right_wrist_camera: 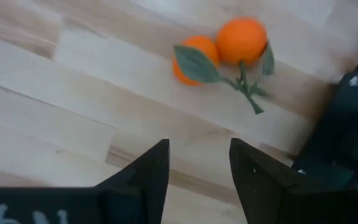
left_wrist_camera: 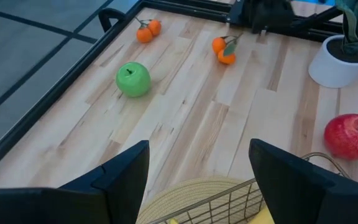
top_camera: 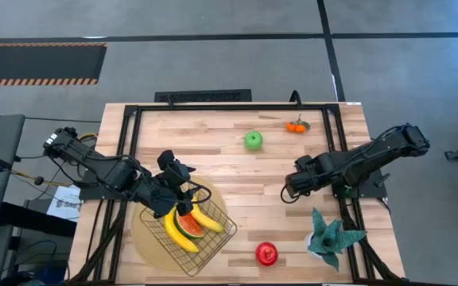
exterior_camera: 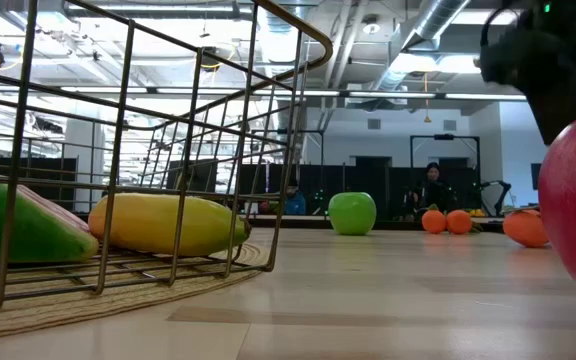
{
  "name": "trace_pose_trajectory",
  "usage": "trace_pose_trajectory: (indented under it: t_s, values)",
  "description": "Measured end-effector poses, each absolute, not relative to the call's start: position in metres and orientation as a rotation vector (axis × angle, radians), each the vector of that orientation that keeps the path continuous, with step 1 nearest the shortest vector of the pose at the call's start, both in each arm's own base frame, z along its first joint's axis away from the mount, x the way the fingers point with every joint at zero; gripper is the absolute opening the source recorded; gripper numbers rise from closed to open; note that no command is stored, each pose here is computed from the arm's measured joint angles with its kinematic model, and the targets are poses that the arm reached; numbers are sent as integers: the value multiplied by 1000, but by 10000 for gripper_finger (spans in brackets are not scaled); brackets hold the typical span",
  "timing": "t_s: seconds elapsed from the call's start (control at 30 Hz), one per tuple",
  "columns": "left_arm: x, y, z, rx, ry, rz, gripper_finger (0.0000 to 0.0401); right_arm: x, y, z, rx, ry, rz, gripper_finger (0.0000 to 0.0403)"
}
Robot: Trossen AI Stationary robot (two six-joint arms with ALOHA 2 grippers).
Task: Build produce basket
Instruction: Put the bottom oranges into the gold wire basket
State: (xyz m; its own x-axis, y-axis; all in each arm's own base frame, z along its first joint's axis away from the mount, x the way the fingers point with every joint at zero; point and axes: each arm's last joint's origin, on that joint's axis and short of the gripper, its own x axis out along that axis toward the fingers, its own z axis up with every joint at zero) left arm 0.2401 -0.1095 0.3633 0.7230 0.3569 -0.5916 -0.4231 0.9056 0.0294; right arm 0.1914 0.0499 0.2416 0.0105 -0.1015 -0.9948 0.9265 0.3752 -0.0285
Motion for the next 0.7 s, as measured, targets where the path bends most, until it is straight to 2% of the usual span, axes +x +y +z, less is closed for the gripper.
trace_pose_trajectory:
  t_s: [0.27, 0.7]
  values:
    - [240, -109, 363, -126, 626, 437, 263, 184, 24, 216, 806, 1429, -1000, 218]
    - [240, -110, 363, -142, 620, 442, 263, 179, -1, 181, 856, 1473, -924, 216]
